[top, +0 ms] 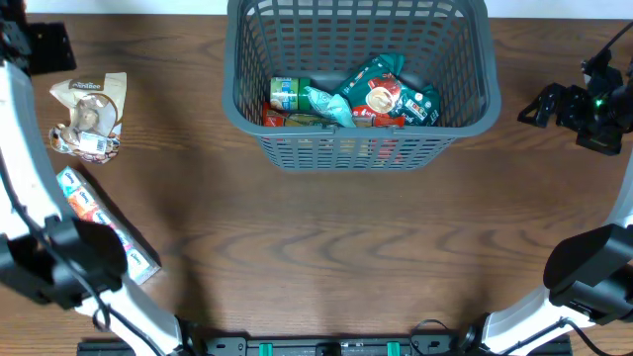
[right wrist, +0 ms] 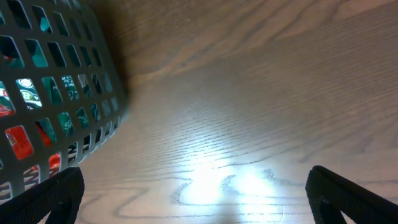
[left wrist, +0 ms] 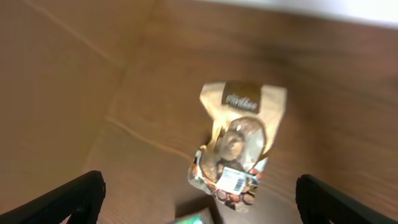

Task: Pack container
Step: 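Move the left gripper to the brown PanTree pouch and grasp it, then lift the PanTree pouch and lower it into the basket, then release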

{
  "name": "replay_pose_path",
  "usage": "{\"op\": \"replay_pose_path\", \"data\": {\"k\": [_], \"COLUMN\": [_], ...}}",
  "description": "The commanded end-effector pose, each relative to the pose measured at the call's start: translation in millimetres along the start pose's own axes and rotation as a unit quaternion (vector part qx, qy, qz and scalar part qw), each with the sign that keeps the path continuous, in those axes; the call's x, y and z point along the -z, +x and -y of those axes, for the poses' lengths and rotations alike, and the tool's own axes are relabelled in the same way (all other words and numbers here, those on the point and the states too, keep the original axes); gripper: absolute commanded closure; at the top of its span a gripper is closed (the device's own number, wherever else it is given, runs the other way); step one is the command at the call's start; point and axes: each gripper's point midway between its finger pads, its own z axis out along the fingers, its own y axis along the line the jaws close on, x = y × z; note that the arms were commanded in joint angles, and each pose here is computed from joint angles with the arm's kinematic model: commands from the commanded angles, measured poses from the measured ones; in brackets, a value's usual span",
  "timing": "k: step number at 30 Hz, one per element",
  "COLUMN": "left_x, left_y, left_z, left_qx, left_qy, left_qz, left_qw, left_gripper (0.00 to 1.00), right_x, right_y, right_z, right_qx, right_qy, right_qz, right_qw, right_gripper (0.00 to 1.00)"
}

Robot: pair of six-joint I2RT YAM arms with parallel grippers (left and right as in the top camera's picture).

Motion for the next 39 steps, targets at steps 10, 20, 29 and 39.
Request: {"op": "replay_pose_path", "data": {"k": [10,20,29,39], "left_x": [-154,-215,-233,-234], "left_y": [70,112,126,138], "left_z": [22,47,59,65], "left_qx": [-0.006,-0.014,-0.013,-0.013], "left_qy": [0.071,0.103,0.122,0.133], "left_qz": [-0.122,-0.168,-0.181,-0.201], "left_qw": [0.99,0.98,0.976,0.97], "left_gripper": [0.02,0.01,0.0,0.58], "right_x": [-5,-5,-5,-5], "right_y": [5,5,4,4], "right_z": [-1,-1,-1,-1], "right_qx": [0.005,0.001,0.002,0.002], "right_qy": [-0.002,-0.002,-0.002,-0.002], "right_qz": [-0.015,-0.014,-0.013,-0.013], "right_qw": [1.0,1.0,1.0,1.0], "right_gripper": [0.01,0.01,0.01,0.01]}}
